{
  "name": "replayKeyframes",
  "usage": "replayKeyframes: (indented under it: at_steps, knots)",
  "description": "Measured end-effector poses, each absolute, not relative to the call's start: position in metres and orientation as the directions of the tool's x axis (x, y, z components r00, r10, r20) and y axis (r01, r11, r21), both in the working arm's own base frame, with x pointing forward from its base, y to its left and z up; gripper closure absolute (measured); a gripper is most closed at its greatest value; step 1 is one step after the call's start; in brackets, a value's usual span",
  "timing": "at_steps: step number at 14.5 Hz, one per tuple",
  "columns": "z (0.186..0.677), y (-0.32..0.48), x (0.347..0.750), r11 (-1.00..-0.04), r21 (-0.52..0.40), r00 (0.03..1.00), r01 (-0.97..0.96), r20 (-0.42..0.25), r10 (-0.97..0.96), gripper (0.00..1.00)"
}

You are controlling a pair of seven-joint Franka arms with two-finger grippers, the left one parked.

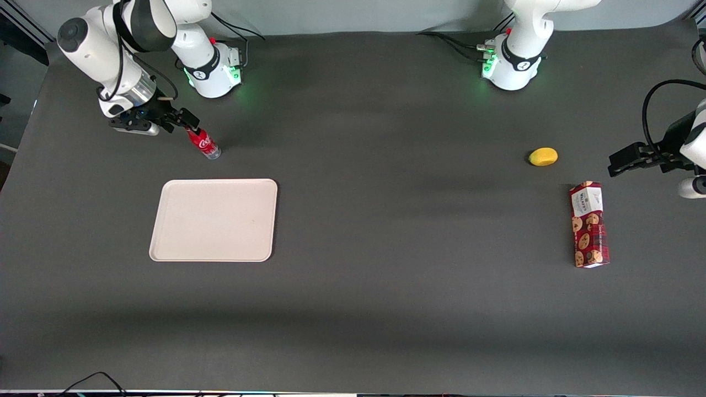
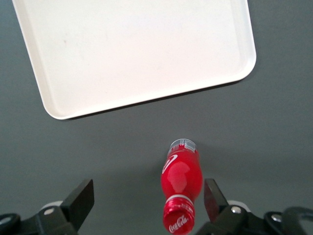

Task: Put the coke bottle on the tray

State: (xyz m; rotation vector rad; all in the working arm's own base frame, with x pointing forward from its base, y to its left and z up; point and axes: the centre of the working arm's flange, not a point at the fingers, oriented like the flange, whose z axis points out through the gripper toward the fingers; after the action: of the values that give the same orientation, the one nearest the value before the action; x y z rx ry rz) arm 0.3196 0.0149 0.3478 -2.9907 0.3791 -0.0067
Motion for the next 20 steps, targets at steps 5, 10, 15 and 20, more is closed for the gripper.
replayKeyframes:
  at_steps: [5,10,15,20]
  knots:
    - [0.33,0.012,0.32,-0.953,-0.124,0.961,-0.275,-0.067,-0.269,0.0]
    - [0.323,0.012,0.316,-0.949,-0.121,0.953,-0.291,-0.121,-0.277,0.0]
    - [0.319,0.012,0.316,-0.949,-0.118,0.951,-0.293,-0.133,-0.278,0.02]
    - [0.315,0.011,0.314,-0.948,-0.113,0.947,-0.299,-0.158,-0.28,0.2]
